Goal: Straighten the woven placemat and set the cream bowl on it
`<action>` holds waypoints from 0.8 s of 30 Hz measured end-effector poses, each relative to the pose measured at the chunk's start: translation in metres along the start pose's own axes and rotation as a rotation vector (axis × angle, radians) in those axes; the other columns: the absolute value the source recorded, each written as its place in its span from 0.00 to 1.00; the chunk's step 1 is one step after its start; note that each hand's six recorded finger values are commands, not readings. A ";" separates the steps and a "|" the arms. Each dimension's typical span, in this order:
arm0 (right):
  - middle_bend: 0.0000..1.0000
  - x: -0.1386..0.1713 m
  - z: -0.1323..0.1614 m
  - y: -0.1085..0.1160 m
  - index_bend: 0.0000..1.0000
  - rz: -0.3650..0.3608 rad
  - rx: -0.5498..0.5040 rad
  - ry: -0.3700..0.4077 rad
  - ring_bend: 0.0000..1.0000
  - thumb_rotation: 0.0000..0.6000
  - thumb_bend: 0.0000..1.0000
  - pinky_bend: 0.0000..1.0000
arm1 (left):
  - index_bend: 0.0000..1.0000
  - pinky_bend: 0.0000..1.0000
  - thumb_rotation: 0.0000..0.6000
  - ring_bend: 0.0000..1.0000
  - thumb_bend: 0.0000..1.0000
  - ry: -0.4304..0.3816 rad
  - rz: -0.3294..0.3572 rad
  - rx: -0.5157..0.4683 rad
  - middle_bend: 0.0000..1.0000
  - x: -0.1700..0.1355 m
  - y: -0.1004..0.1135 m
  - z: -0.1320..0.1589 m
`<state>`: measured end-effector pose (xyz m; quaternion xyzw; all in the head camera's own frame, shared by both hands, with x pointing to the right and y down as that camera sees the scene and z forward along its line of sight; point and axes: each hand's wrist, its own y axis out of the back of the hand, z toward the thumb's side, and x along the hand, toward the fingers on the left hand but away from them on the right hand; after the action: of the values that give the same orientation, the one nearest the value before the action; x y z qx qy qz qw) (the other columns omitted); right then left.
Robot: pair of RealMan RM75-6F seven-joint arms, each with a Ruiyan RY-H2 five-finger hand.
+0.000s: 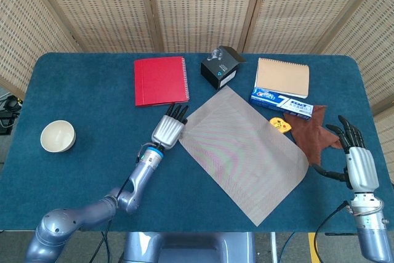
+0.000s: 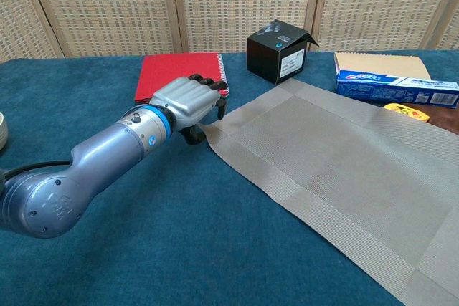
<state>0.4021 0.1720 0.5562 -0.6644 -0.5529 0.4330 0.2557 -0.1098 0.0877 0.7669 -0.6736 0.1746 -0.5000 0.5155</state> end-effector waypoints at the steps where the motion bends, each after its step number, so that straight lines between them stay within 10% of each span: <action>1: 0.00 0.000 0.000 0.000 0.20 0.000 -0.002 0.000 0.00 1.00 0.15 0.00 | 0.38 0.00 1.00 0.00 0.42 0.002 0.000 0.004 0.00 0.000 0.000 -0.001; 24: 0.00 0.001 0.002 -0.001 0.21 0.012 -0.014 0.005 0.00 1.00 0.15 0.00 | 0.65 0.00 1.00 0.00 0.49 0.048 0.009 0.013 0.00 0.007 -0.003 -0.007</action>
<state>0.3998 0.1727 0.5564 -0.6706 -0.5511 0.4291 0.2498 -0.1136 0.0801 0.7730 -0.6572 0.1869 -0.5149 0.5178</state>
